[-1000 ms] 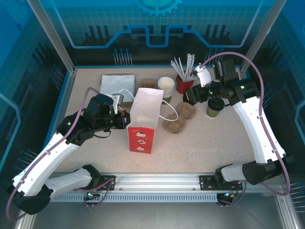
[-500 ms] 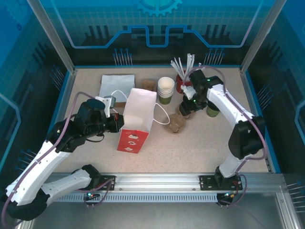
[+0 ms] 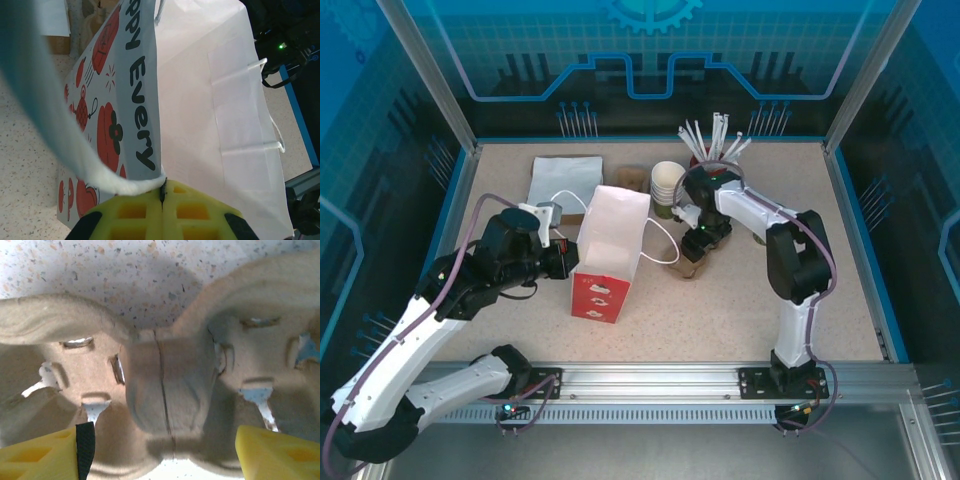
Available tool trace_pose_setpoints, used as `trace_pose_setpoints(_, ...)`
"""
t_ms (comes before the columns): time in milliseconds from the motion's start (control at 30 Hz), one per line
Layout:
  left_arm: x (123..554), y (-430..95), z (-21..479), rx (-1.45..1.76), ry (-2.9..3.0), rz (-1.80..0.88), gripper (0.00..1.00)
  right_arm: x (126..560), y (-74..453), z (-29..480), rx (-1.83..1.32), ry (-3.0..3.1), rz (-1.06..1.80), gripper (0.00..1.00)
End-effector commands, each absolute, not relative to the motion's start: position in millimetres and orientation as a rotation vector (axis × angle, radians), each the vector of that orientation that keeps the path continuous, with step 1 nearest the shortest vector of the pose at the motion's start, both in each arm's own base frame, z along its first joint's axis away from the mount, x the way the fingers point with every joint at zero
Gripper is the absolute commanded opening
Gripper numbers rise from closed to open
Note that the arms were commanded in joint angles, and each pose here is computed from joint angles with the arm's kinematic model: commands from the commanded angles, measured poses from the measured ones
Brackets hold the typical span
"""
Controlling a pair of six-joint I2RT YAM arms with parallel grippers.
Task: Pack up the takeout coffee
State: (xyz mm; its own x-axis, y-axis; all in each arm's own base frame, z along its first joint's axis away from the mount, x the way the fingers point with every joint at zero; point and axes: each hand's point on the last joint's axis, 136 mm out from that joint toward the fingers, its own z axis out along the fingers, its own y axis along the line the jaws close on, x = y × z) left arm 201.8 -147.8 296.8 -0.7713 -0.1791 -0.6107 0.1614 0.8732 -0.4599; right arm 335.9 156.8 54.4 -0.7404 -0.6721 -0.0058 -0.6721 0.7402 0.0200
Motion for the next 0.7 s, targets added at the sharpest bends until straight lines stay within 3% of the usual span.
trace_pose_setpoints(0,199,-142,305,-0.036,2.340,-0.650,0.00,346,164,51,1.215,-2.912,-0.009,0.75)
trace_pose_setpoints(167,199,-142,306,-0.038,2.338,-0.647,0.00,346,166,39,1.220,-2.887,-0.006,0.69)
trace_pose_setpoints(400,200,-144,308,-0.031,2.337,-0.660,0.00,347,170,37,1.218,-2.904,-0.012,0.50)
trace_pose_setpoints(667,197,-150,314,0.000,2.325,-0.705,0.00,336,163,89,1.174,-3.045,-0.119,0.44)
